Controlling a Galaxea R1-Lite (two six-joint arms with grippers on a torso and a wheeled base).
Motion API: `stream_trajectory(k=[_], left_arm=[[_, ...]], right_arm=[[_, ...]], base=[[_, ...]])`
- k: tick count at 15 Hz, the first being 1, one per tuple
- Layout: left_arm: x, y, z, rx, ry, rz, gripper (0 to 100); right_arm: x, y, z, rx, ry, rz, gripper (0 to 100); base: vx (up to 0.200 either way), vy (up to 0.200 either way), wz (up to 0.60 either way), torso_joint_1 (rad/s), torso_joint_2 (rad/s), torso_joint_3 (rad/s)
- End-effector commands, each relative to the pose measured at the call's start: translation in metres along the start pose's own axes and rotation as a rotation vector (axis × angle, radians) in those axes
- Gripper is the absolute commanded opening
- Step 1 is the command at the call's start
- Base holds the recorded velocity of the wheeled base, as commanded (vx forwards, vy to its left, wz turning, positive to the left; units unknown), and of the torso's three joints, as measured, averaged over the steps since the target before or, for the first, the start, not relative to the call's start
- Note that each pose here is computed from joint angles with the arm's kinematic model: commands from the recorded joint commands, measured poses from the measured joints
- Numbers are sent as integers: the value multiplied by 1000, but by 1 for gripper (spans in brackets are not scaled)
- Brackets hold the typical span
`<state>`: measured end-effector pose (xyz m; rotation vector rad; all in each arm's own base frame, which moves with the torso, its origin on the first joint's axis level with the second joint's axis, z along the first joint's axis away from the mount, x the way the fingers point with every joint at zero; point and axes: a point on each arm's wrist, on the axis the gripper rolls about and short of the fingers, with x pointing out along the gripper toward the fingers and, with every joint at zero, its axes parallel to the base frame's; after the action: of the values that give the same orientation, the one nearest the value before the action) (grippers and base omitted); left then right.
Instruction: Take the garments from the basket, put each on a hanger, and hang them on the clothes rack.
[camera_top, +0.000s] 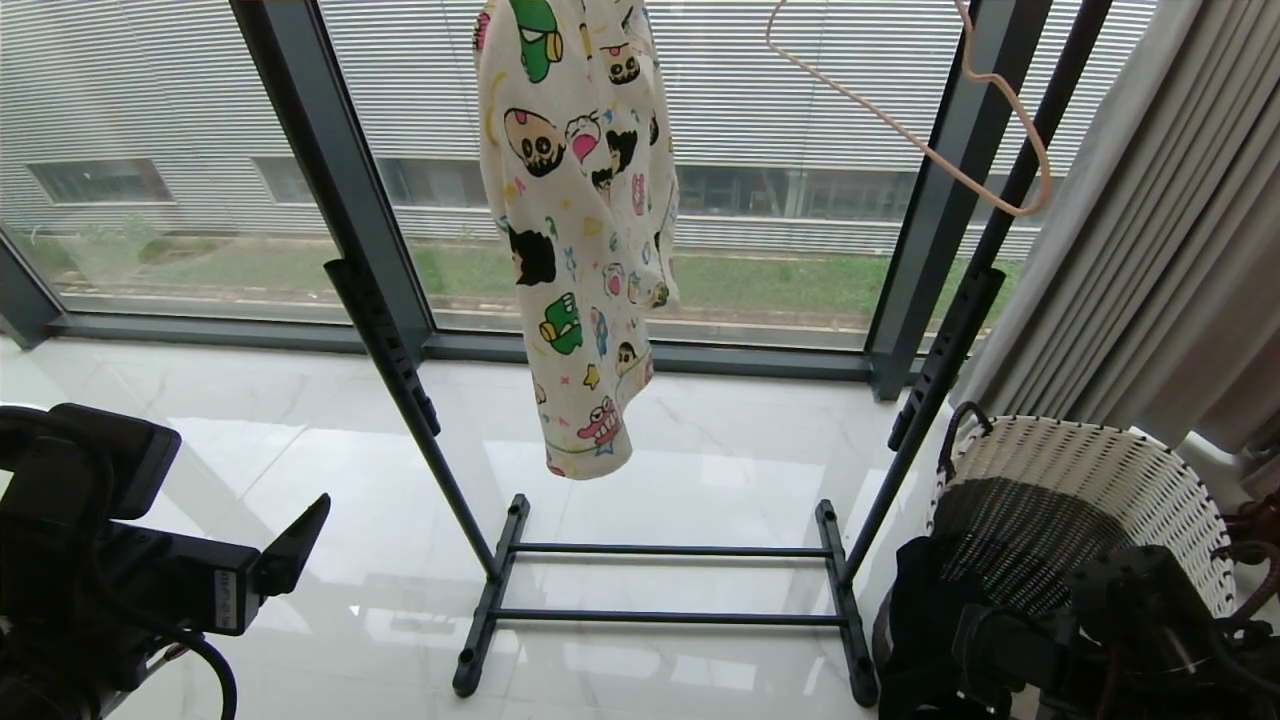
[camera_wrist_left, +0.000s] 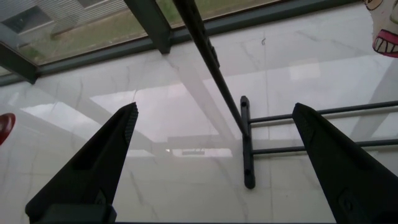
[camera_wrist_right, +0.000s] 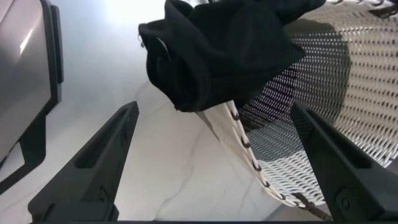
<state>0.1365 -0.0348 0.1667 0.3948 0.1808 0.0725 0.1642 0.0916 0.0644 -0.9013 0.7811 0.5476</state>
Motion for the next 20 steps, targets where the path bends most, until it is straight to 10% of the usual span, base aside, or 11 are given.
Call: stream_trajectory(k=[1,13,14,20], left_arm=[[0,1,2,-3,-7,3,100],[0,0,1,-4,-6,2,100],[-1,1,1,-5,-7,3,100],[-1,1,2,-6,-10,4,100]], right_arm=[[15,2,-6,12,58,17,100],[54,0,6,34,21,-101,100],[58,-1,8,41,9,-118,0],[60,-3,9,52,30,-196,0]], base=[[0,0,0,0,0,0],[0,0,0,0,0,0],[0,0,0,0,0,0],[0,0,0,0,0,0]])
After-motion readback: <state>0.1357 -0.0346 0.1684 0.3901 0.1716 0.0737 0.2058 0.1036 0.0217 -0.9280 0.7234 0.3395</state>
